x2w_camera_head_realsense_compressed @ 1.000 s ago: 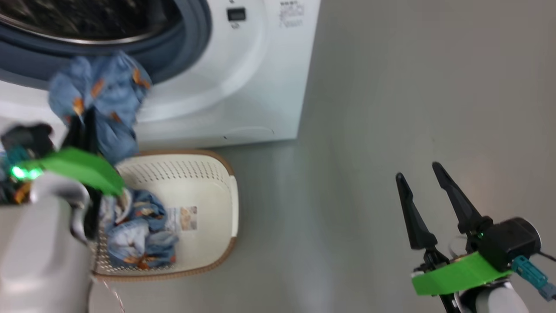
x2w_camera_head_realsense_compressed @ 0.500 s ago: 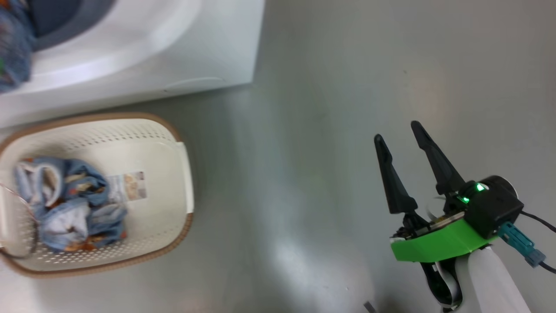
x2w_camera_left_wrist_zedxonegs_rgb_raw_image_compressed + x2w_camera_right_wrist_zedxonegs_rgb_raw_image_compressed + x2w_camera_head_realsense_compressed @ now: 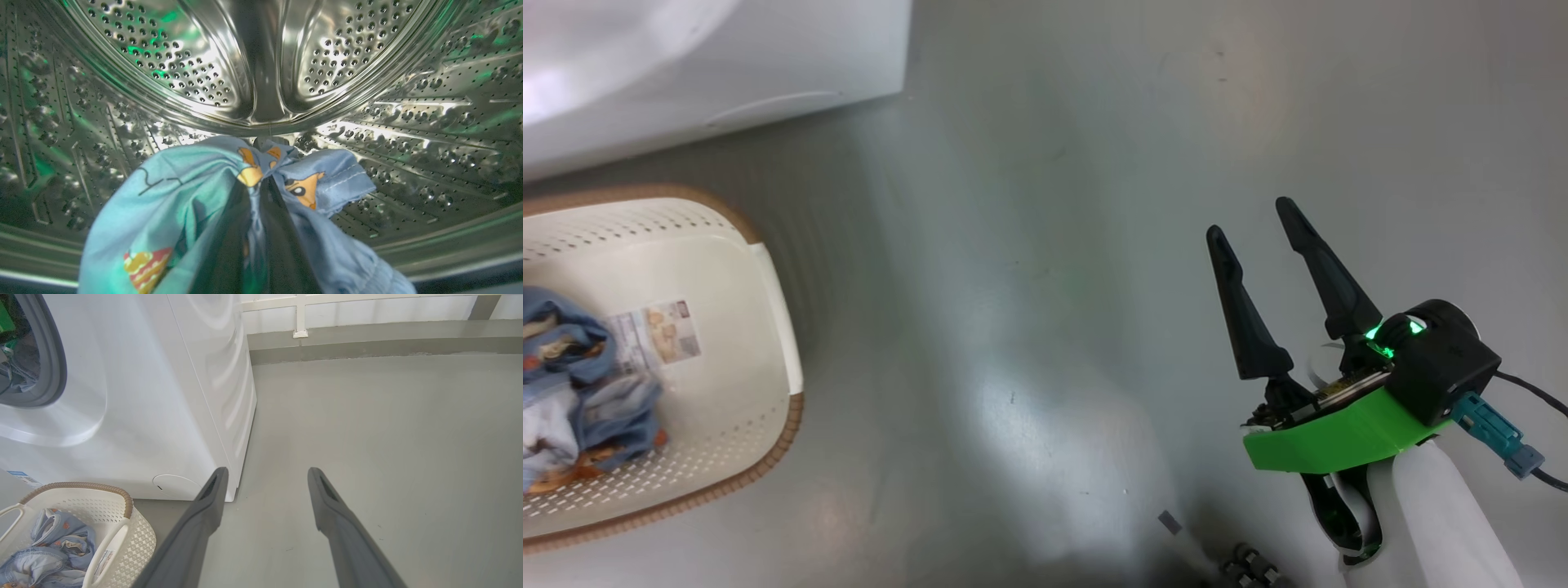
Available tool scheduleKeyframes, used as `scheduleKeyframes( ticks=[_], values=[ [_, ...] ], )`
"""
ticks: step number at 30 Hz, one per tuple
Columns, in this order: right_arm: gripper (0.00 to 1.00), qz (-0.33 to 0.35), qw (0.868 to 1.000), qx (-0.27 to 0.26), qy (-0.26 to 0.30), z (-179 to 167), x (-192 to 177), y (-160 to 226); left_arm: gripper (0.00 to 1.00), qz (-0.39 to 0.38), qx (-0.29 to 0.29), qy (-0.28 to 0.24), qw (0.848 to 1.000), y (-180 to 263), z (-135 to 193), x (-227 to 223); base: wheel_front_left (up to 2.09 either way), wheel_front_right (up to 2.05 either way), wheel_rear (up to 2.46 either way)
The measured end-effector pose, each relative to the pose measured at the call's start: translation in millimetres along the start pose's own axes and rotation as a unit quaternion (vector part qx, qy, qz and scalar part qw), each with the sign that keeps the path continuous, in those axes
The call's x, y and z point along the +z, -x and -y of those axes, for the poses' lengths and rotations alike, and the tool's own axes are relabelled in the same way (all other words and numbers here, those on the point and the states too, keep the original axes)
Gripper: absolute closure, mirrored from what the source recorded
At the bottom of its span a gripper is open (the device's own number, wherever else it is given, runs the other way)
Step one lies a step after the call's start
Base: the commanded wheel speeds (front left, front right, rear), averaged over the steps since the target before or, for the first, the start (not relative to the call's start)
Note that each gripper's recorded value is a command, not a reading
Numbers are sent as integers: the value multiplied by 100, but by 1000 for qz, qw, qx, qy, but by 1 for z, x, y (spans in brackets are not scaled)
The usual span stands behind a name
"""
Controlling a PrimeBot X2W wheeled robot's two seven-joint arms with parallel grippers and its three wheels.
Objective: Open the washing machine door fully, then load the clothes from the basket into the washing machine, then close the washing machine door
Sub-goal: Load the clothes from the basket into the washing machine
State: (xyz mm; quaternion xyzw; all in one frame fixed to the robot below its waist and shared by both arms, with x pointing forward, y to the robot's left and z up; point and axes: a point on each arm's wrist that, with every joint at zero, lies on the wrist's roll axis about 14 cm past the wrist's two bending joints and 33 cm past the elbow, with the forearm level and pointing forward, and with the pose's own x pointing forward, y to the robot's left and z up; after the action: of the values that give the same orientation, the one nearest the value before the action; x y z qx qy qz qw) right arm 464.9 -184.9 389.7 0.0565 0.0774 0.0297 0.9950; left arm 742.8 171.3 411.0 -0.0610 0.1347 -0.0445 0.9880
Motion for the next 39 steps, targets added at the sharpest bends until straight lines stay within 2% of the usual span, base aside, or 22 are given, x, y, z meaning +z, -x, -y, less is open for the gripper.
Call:
scheduleKeyframes(
  ticks=[9, 18, 19, 21, 22, 23, 24, 39],
  values=[
    [0, -6, 1000, -2, 3, 3, -6, -3, 100, 149, 10, -20, 989, -6, -1, 49, 0, 0, 0],
    [0, -3, 1000, 2, -1, 0, -5, -6, 98, 101, 22, 6, 995, -10, -10, 15, 0, 0, 0],
    [0, -3, 1000, 1, -3, 0, -5, -6, 82, 98, 23, 10, 995, -10, -11, 13, 0, 0, 0],
    [0, -2, 1000, 1, -4, 1, -5, -6, 27, 93, 25, 14, 995, -10, -12, 10, 0, 0, 0],
    [0, -2, 1000, 1, -5, 1, -5, -6, 27, 93, 25, 14, 995, -10, -12, 9, 0, 0, 0],
    [0, -2, 1000, 1, -5, 1, -5, -6, 18, 92, 23, 14, 995, -10, -12, 9, 0, 0, 0],
    [0, -2, 1000, 1, -5, 1, -5, -6, 0, 91, 23, 13, 996, -9, -12, 8, 0, 0, 0],
    [0, 22, 1000, 10, -8, -6, 14, -6, 0, 105, 23, -2, 994, 19, -11, 4, 0, 0, 0]
  ],
)
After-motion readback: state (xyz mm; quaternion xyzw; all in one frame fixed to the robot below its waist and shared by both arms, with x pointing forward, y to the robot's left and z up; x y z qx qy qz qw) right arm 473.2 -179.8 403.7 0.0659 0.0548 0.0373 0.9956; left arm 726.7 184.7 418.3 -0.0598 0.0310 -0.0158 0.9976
